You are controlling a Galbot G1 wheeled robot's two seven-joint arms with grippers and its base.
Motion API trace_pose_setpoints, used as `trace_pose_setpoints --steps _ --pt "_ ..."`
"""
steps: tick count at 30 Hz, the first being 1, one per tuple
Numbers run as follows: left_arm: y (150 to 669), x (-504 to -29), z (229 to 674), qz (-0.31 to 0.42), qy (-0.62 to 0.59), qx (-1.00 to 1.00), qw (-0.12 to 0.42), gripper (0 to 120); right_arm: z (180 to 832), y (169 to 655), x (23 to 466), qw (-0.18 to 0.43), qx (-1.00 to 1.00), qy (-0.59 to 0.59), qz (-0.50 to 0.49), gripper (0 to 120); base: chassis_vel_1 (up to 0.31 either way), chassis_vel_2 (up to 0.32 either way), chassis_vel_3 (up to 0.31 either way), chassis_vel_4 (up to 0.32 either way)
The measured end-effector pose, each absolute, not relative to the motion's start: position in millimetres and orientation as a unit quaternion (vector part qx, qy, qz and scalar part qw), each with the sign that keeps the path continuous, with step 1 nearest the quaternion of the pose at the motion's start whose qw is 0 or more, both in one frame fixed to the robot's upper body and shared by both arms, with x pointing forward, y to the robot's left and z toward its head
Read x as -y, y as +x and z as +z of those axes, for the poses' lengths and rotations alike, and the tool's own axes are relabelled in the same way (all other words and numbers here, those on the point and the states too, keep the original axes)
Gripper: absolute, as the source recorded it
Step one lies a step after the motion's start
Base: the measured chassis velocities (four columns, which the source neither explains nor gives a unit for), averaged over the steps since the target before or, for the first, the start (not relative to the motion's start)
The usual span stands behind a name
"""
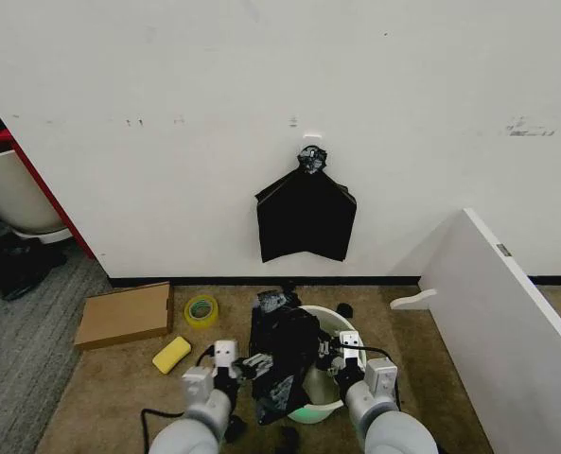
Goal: Place the garbage bag over the trash bin.
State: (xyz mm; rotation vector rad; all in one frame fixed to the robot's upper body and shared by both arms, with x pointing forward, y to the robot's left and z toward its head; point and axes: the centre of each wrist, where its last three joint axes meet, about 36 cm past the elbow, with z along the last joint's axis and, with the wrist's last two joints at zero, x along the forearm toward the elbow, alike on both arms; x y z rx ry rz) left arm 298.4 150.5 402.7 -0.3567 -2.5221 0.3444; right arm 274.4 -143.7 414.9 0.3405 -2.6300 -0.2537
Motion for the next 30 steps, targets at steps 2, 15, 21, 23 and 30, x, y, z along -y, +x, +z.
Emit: trace_pose_setpoints --steps 2,15,21,23,30 --pt "305.6 -145.6 404.3 0.128 -0.137 0.935 0.300 100 412.3 275.7 145.3 0.234 0.960 0.124 -0.086 0 0.000 0.000 0.000 0.000" --pt "331.0 -121.3 402.1 0.138 -0.131 0.915 0.355 100 409.5 280.6 149.7 0.223 0.964 0.124 -0.072 0 0.000 0.000 0.000 0.000" --pt "338.3 -119.3 397.1 0.144 -0.114 0.912 0.367 98 409.6 280.4 148.4 0.220 0.965 0.124 -0.072 0 0.000 0.000 0.000 0.000" --pt "341.1 -118.8 395.1 0.147 -0.111 0.910 0.370 96 409.6 280.2 148.1 0.220 0.965 0.124 -0.073 0 0.000 0.000 0.000 0.000" --pt "348.5 -112.6 382.0 0.145 -0.103 0.903 0.391 78 411.3 277.9 146.2 0.217 0.965 0.126 -0.076 0 0.000 0.000 0.000 0.000"
